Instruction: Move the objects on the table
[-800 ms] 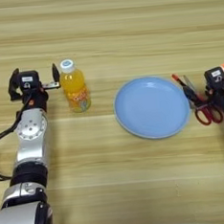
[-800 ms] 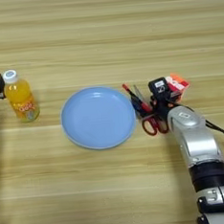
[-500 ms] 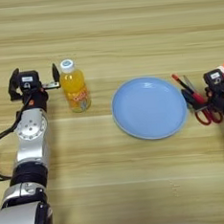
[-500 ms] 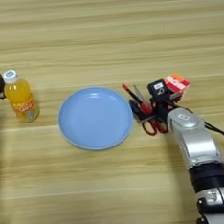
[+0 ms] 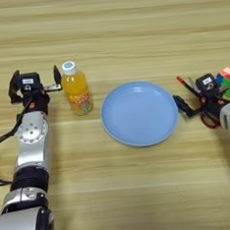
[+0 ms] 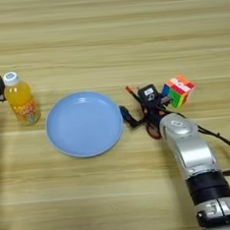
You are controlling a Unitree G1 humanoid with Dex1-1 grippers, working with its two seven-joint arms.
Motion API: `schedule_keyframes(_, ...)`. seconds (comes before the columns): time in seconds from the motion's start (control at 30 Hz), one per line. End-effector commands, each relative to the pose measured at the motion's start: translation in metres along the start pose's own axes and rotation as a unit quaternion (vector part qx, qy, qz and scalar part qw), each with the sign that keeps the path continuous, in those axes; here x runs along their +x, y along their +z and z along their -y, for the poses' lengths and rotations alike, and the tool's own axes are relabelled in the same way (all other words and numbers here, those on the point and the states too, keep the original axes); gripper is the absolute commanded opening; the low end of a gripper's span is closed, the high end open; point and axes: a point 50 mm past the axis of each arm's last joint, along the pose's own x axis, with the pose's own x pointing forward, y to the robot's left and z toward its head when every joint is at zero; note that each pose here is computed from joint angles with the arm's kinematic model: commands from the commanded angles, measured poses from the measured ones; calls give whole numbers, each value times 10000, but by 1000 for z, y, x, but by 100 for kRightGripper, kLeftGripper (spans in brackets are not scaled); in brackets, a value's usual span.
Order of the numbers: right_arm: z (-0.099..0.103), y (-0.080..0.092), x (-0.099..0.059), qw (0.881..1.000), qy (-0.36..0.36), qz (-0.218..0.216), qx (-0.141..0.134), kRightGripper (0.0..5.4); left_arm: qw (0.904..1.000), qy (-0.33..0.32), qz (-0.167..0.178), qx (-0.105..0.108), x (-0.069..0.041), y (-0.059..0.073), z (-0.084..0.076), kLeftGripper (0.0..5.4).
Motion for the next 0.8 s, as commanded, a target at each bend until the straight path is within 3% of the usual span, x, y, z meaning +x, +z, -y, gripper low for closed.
schedule_keyframes(0.03,9,10,0,9993,-226,281,34,538,10000,-10,-55,-46,0,-1,2,540)
schedule_keyframes(0.23,20,28,-4,9921,-667,1046,191,538,9999,45,10,-131,0,1,-1,540)
schedule_keyframes(0.47,45,46,-15,9719,-1434,1820,402,538,9994,204,185,-204,1,5,-6,540)
schedule_keyframes(0.67,84,42,-23,9465,-2500,1928,675,538,9987,298,302,-286,1,8,-10,540)
schedule_keyframes(0.8,99,34,-25,9345,-3000,1805,644,538,9983,334,371,-316,1,10,-12,540)
